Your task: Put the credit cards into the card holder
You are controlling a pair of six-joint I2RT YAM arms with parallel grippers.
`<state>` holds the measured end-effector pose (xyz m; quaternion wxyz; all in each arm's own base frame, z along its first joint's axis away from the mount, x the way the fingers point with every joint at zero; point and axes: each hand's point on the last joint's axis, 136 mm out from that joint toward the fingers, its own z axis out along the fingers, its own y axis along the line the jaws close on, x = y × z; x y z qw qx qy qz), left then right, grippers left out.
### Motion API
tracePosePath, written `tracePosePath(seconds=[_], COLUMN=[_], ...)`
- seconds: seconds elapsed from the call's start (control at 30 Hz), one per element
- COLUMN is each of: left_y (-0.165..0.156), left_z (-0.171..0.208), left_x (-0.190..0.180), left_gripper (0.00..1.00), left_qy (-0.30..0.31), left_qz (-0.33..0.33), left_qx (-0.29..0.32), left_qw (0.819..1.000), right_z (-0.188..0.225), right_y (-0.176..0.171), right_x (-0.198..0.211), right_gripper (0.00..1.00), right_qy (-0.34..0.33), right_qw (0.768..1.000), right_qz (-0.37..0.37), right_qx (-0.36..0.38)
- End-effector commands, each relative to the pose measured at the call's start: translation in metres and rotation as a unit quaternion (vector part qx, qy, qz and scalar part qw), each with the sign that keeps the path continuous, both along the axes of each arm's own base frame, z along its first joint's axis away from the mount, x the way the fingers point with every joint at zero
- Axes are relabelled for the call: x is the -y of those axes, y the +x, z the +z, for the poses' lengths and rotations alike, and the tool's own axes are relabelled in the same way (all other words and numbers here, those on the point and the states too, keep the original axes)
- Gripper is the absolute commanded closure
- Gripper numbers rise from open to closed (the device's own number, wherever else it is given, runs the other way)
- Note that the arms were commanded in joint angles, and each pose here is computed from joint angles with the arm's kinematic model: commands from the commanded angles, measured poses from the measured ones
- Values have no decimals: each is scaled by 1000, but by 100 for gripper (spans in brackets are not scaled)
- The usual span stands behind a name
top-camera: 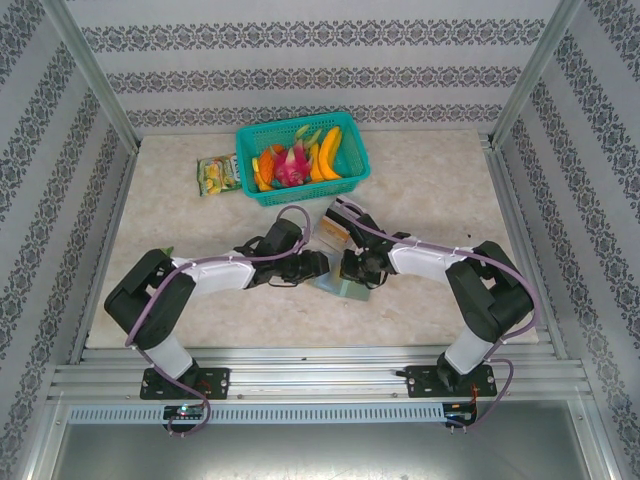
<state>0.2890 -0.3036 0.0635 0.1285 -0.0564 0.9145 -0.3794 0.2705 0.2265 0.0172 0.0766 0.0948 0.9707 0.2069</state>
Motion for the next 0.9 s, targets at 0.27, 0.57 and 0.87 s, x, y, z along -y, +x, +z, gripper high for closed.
tracePosePath(seconds=[0.27, 0.57, 0.87], left_y=[-1, -23, -51], left_z=[-42, -64, -70], left_x=[-7, -15, -16], left_gripper=[70, 73, 76], left_qy=[31, 17, 7], left_qz=[16, 27, 35], left_qx=[-47, -86, -109], left_qw=[998, 996, 993], right_z=[-11, -16, -31], right_y=[-11, -24, -14], right_x=[24, 54, 40], right_gripper=[89, 88, 89], right_qy=[-26, -49, -46], right_qw=[1000, 998, 998], right_qz=[-8, -35, 32], right_qx=[-10, -21, -31])
